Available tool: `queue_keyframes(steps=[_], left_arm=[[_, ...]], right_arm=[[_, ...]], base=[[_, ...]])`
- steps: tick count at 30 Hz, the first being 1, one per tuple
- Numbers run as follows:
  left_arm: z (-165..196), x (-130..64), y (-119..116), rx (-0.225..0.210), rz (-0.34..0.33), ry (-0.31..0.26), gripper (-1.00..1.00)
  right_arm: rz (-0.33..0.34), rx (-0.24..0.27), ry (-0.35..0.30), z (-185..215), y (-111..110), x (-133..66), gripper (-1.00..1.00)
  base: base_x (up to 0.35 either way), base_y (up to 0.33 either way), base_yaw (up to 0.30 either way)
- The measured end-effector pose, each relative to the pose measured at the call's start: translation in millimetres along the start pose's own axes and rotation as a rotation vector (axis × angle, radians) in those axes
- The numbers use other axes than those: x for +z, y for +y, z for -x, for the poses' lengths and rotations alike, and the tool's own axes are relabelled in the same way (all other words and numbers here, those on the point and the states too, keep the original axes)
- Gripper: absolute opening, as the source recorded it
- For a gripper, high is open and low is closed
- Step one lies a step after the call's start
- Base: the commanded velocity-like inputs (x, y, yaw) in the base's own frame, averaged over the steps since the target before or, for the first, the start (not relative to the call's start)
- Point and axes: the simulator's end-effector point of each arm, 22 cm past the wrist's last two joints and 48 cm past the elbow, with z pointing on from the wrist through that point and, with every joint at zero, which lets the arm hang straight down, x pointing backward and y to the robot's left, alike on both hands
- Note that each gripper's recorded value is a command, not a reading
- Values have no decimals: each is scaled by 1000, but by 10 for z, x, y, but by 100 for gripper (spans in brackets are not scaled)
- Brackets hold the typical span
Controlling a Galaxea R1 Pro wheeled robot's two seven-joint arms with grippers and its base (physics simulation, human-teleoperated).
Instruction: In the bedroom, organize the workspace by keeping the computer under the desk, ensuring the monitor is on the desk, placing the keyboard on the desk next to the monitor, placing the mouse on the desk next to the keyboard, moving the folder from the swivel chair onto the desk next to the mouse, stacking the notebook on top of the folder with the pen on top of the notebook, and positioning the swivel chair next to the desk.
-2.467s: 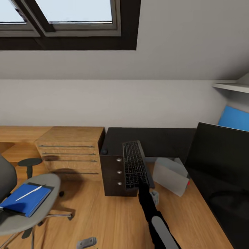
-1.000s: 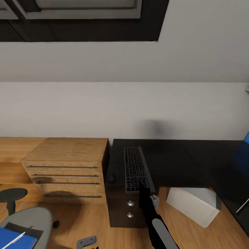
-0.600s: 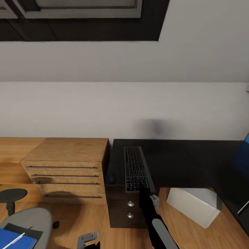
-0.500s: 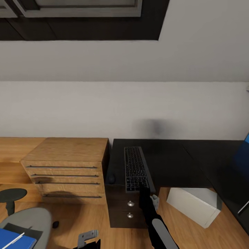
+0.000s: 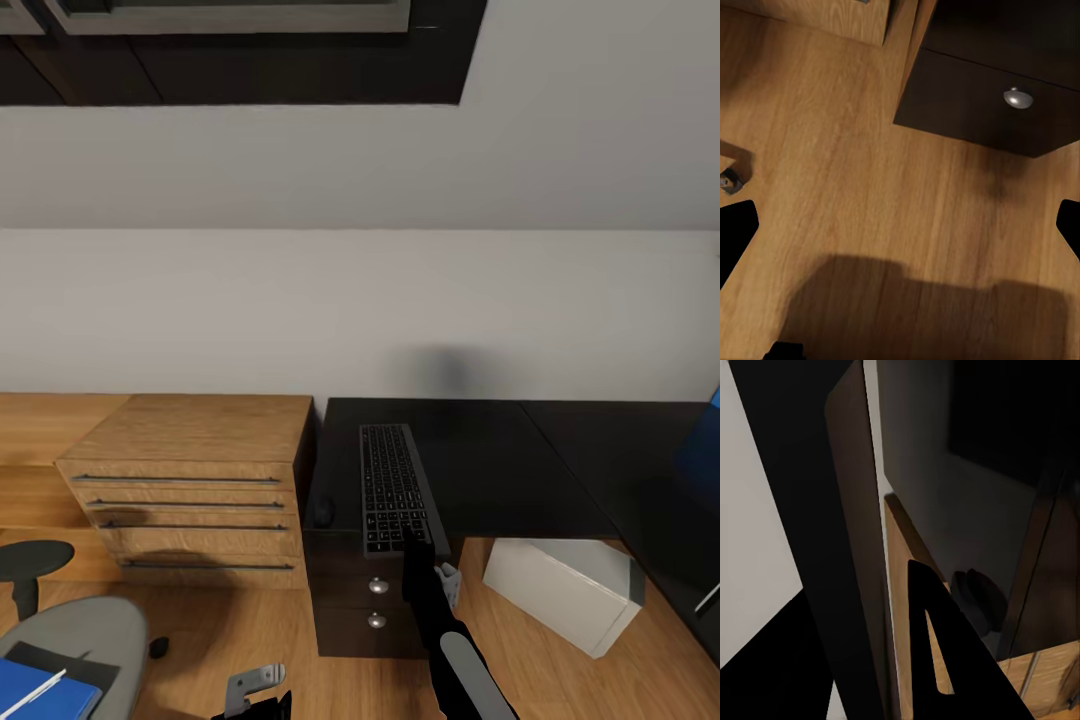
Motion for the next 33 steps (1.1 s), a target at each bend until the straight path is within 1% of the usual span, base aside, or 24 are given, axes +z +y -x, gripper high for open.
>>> queue_keyframes(steps=[7, 25, 33], left_arm=[[47, 58, -29, -4, -13, -21, 100], [-99, 283, 8, -4, -15, -23, 100], [-106, 284, 9, -4, -15, -20, 100]], right_arm=[[0, 0, 0, 10, -99, 29, -100], [-1, 1, -2, 37, -370, 98, -100], [-4, -1, -1, 36, -391, 96, -100]], base=[[0, 0, 0], [0, 0, 0], [0, 0, 0]])
